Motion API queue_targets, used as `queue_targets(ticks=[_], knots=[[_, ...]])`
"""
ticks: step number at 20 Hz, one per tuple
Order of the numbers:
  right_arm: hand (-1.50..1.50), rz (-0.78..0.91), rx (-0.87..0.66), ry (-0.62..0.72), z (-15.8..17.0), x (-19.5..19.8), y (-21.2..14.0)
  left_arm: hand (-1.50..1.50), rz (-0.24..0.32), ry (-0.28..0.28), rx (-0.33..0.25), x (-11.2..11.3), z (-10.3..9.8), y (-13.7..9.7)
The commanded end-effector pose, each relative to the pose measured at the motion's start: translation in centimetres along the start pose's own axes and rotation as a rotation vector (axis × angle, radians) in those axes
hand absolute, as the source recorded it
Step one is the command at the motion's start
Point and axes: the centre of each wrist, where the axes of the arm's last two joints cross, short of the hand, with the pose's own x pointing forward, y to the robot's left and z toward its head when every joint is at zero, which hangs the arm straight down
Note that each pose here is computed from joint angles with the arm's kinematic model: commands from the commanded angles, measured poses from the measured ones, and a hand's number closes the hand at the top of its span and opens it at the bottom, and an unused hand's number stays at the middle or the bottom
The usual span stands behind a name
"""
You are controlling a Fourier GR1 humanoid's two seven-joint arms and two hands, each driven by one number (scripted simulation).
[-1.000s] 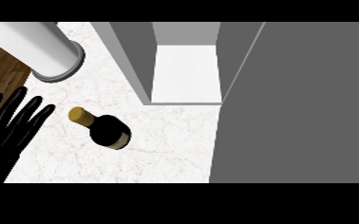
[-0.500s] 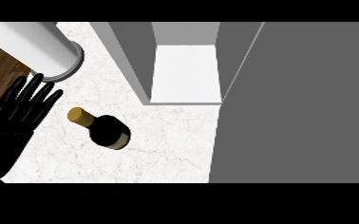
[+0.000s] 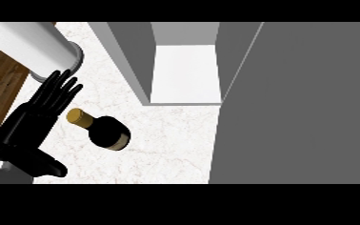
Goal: Pick up the wine, place it into the cabinet and close the cabinet
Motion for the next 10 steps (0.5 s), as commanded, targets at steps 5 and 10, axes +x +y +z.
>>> queue_targets(ticks=[5,10], knots=[[-1.50,-0.045,0.033,-0.042,1.9,2.6,1.7,-1.50,0.006,0.079,0.001,-5.5,-0.5,2.3],[-1.50,-0.036,0.029,-0.040,1.1,1.3,0.5,-1.50,-0.004,0.091,-0.014,-9.4,0.3,2.3]])
